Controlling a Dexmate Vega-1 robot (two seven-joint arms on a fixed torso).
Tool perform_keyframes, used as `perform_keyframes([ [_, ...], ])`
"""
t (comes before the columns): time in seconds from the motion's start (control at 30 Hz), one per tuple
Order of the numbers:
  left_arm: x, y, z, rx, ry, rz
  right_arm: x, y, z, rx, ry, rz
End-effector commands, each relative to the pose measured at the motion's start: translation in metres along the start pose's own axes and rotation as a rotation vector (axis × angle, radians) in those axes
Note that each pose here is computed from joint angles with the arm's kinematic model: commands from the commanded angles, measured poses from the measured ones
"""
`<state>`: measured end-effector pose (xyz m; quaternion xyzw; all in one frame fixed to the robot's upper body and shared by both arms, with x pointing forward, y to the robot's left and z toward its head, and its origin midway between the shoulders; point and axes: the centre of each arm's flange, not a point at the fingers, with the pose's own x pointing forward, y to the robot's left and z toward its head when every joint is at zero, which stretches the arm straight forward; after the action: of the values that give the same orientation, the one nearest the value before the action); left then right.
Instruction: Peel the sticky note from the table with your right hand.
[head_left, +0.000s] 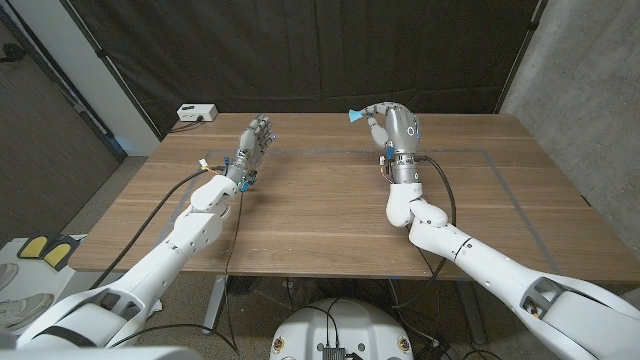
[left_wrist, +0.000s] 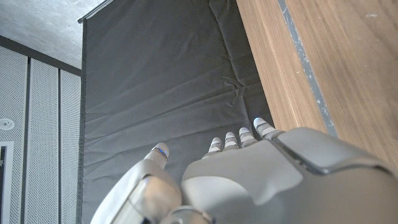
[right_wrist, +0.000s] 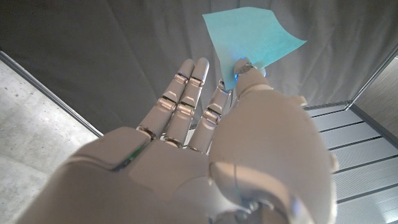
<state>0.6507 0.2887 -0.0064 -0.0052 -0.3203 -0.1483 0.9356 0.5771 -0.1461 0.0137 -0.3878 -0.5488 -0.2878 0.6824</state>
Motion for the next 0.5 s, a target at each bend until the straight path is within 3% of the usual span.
perform_keyframes([
  [0.03, -0.01, -0.001, 0.007, 0.016, -0.011, -0.009, -0.001, -0.011, 0.001, 0.033, 0.077, 0.045],
  [0.17, -0.013, -0.001, 0.007, 0.021, -0.014, -0.011, 0.002, -0.015, -0.01, 0.092, 0.122, 0.152],
  [0.37, -0.015, -0.001, 0.011, 0.029, -0.022, -0.013, 0.009, -0.018, -0.032, 0.272, 0.205, 0.268],
  [0.5, -0.016, -0.001, 0.013, 0.033, -0.025, -0.014, 0.016, -0.021, -0.048, 0.478, 0.236, 0.337],
])
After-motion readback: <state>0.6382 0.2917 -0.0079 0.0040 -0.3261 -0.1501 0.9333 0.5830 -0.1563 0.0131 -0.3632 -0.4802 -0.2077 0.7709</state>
